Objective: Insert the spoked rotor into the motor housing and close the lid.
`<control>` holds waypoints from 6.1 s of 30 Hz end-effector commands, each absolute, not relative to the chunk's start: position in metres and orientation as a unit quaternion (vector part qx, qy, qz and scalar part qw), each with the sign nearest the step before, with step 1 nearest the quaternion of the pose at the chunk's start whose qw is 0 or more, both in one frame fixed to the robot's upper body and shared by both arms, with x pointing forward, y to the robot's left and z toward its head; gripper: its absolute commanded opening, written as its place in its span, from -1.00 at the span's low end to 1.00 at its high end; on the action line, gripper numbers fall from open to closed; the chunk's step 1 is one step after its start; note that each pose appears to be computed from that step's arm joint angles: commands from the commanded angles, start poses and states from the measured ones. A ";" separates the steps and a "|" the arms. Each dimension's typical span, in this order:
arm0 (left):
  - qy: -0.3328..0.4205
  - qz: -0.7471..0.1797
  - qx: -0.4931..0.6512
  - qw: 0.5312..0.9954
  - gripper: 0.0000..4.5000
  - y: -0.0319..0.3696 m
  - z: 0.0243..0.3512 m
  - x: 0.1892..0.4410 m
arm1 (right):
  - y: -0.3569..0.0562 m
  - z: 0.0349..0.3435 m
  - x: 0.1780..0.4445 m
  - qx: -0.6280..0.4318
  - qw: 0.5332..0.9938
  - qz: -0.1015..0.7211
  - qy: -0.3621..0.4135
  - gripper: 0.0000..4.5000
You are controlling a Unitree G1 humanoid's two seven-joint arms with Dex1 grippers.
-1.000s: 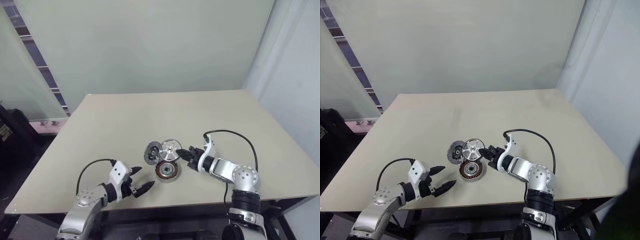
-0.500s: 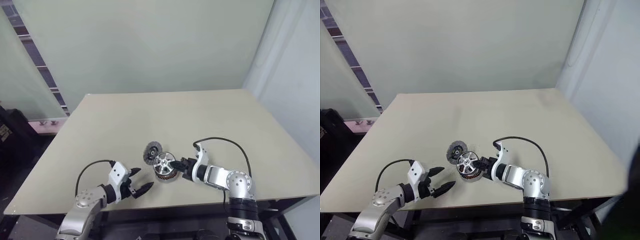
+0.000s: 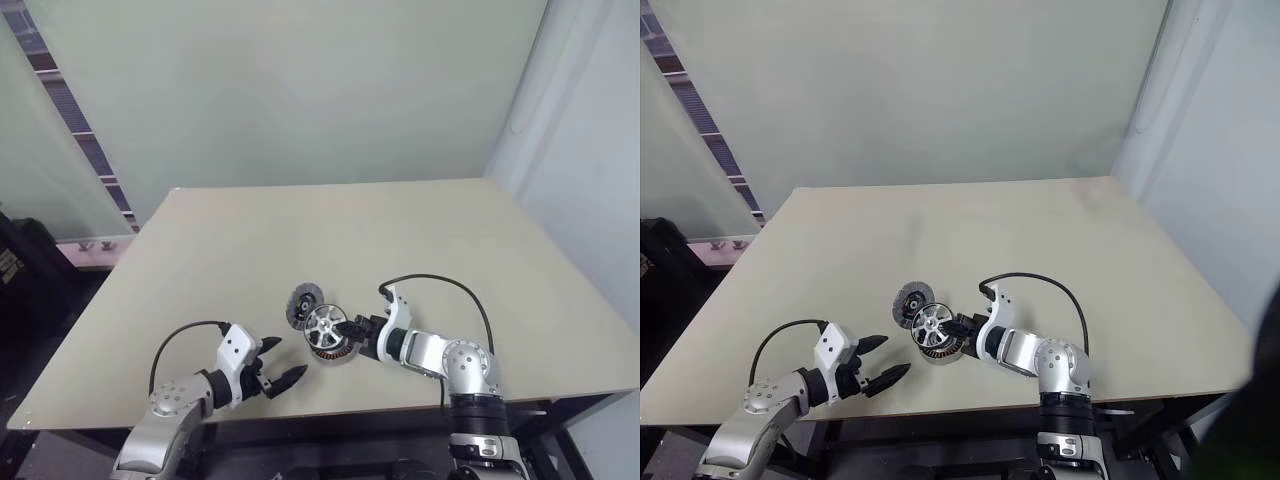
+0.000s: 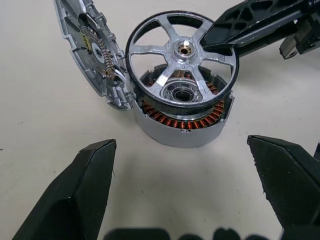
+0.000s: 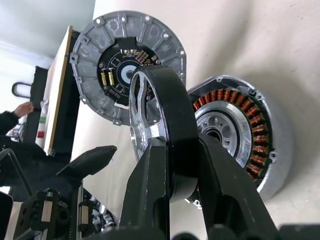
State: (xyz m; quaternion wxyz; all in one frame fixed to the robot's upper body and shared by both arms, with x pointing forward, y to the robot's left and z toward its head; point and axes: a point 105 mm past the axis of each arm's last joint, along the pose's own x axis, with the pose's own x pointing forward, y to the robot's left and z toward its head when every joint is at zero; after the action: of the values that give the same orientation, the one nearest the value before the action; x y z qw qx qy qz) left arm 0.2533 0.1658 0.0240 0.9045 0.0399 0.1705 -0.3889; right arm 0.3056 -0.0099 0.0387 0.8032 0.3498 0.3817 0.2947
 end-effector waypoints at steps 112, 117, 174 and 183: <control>0.134 -0.395 0.059 0.907 1.00 0.165 0.042 0.263 | -0.001 0.014 0.325 0.002 0.912 0.338 0.233 -0.99; 0.134 -0.392 0.058 0.908 1.00 0.165 0.042 0.261 | -0.006 -0.006 0.320 -0.023 0.907 0.340 0.246 -0.99; 0.145 -0.411 0.050 0.899 1.00 0.154 0.035 0.258 | -0.019 0.026 0.308 -0.507 0.615 0.566 0.213 0.98; 0.145 -0.411 0.050 0.899 1.00 0.154 0.035 0.258 | -0.014 0.021 0.304 -0.494 0.624 0.565 0.215 -0.08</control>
State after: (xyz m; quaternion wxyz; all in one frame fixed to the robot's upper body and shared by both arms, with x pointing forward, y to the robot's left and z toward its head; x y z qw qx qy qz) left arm 0.2537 0.1559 0.0215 0.8964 0.0389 0.1706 -0.4072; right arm 0.3042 -0.0172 0.0172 0.6204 -0.4975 0.2221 0.5641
